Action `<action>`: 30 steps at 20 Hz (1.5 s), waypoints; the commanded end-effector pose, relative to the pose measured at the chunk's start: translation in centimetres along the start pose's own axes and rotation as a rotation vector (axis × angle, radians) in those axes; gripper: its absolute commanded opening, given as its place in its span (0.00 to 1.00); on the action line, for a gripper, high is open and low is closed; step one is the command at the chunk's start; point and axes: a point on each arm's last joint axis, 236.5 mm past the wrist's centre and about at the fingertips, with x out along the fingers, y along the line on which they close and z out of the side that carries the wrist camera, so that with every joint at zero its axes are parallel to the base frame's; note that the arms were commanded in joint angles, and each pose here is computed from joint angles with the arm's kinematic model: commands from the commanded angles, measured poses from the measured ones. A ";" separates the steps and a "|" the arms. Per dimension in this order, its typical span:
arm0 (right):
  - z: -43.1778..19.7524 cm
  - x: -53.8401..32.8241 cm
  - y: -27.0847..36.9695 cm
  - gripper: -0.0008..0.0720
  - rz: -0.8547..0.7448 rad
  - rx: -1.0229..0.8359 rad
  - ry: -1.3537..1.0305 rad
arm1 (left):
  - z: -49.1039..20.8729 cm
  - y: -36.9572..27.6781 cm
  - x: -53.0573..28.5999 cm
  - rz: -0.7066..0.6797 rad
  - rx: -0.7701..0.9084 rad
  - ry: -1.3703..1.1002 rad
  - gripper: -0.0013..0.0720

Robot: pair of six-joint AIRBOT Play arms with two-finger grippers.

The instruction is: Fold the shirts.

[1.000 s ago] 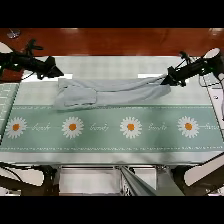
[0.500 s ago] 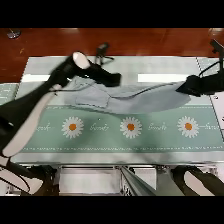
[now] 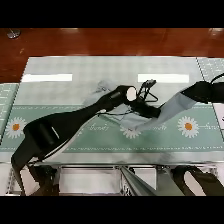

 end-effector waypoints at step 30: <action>-4.3 13.2 -7.0 0.88 -0.092 0.388 0.015 | -15.3 16.2 -39.4 0.443 -0.438 -0.650 0.04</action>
